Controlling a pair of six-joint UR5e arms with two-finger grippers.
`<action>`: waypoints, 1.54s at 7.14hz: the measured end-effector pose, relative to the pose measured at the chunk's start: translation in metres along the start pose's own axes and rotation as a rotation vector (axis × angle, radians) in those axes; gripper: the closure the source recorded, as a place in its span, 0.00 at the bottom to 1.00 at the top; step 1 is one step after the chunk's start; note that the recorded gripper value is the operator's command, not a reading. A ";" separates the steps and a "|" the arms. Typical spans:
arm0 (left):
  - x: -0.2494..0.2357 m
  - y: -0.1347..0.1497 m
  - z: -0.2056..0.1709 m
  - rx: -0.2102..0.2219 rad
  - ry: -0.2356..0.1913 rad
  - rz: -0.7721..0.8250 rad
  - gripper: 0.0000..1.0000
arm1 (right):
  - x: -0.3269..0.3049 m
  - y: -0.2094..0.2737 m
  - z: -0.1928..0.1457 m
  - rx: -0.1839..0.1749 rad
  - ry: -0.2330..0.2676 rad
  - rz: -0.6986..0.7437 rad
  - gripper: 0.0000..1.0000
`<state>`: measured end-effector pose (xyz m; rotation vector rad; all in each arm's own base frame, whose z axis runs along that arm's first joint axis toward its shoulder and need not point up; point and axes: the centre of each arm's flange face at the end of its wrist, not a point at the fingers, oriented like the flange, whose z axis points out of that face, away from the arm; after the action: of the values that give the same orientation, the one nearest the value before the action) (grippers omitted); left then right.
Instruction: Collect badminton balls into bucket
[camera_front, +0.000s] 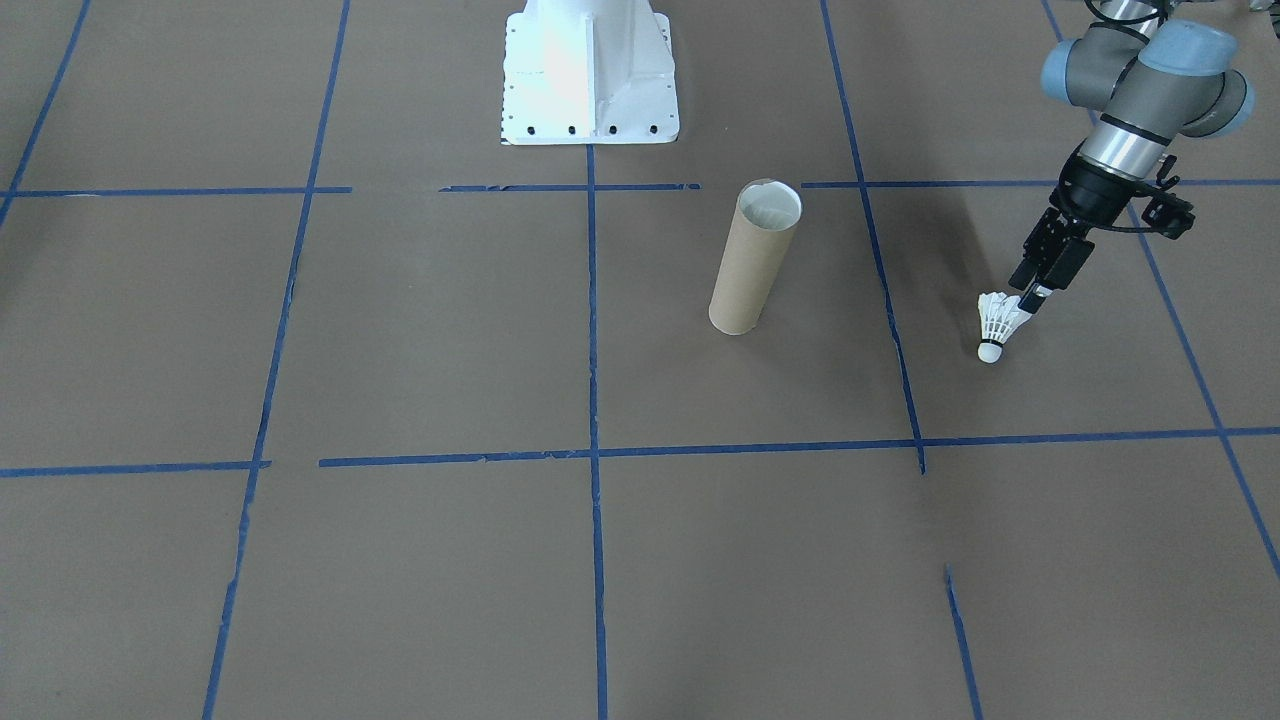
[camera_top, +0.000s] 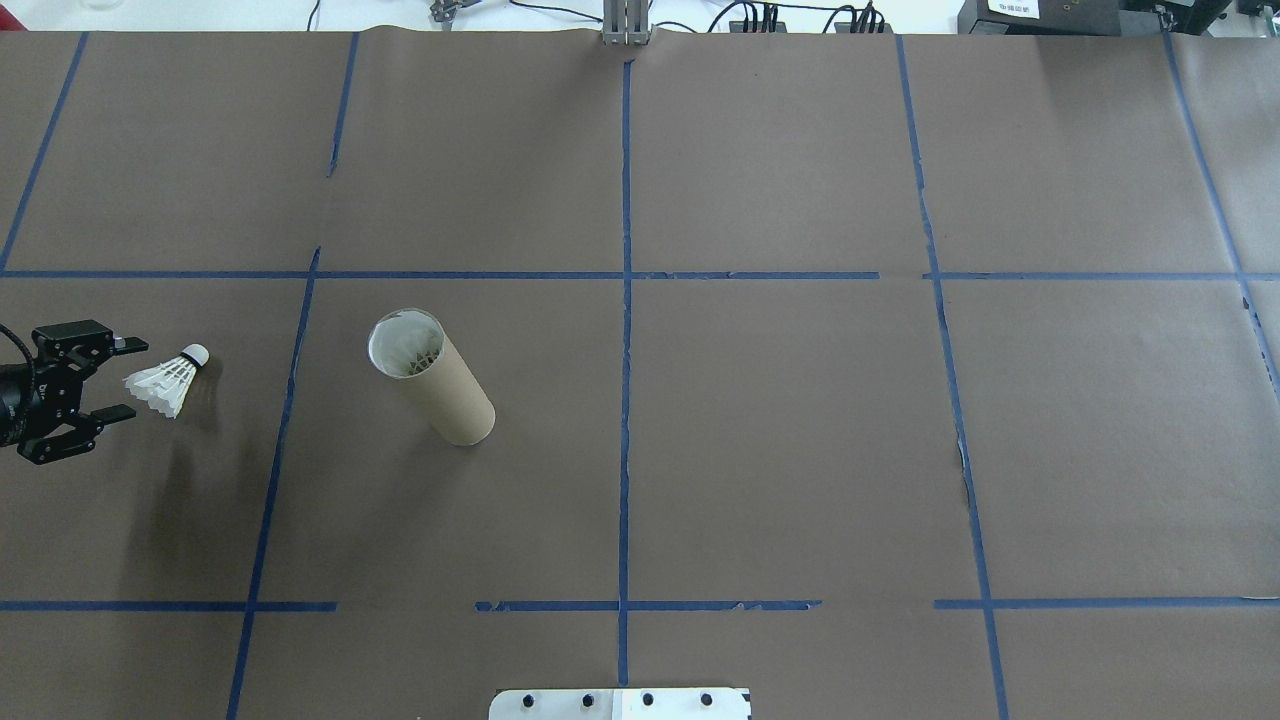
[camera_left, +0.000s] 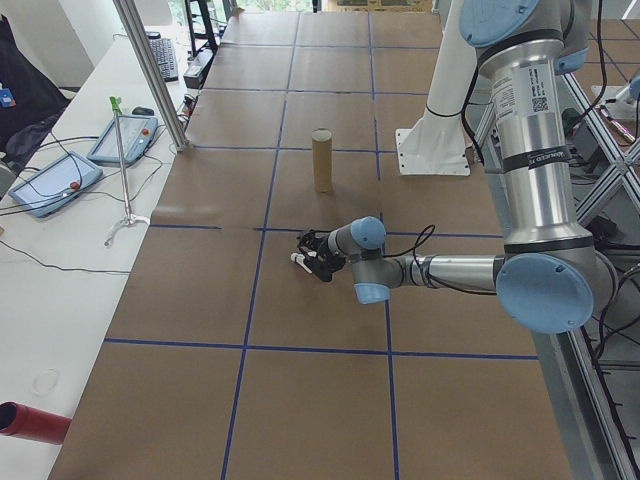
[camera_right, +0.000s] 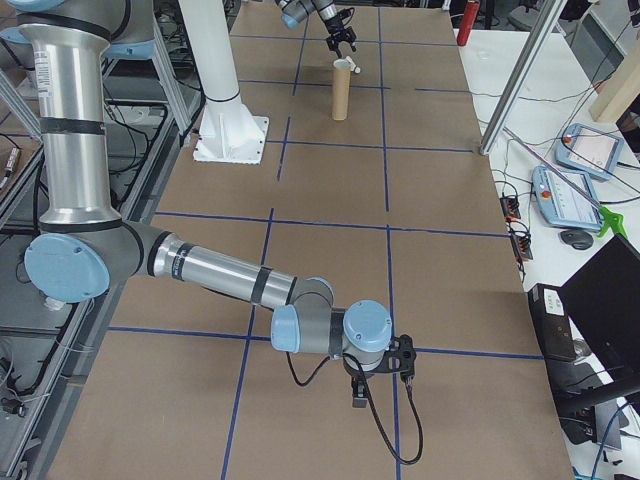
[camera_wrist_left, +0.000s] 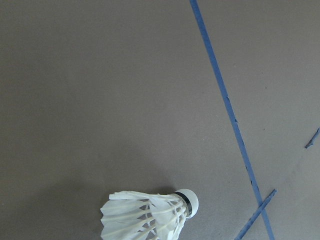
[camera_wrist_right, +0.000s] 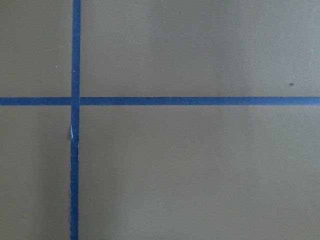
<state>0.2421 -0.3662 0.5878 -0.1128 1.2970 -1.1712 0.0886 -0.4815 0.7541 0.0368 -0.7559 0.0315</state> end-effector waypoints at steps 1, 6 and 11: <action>0.001 0.001 0.007 0.008 0.005 -0.008 0.63 | 0.000 0.000 0.000 0.000 0.000 0.000 0.00; 0.005 0.004 0.012 0.009 0.015 -0.010 1.00 | 0.000 0.000 0.000 0.000 0.000 0.000 0.00; 0.037 0.041 -0.006 -0.089 -0.090 0.116 1.00 | 0.000 0.000 0.000 0.001 0.000 -0.001 0.00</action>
<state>0.2557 -0.3704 0.5340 -0.1517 1.2595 -0.9993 0.0886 -0.4818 0.7535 0.0381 -0.7558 0.0309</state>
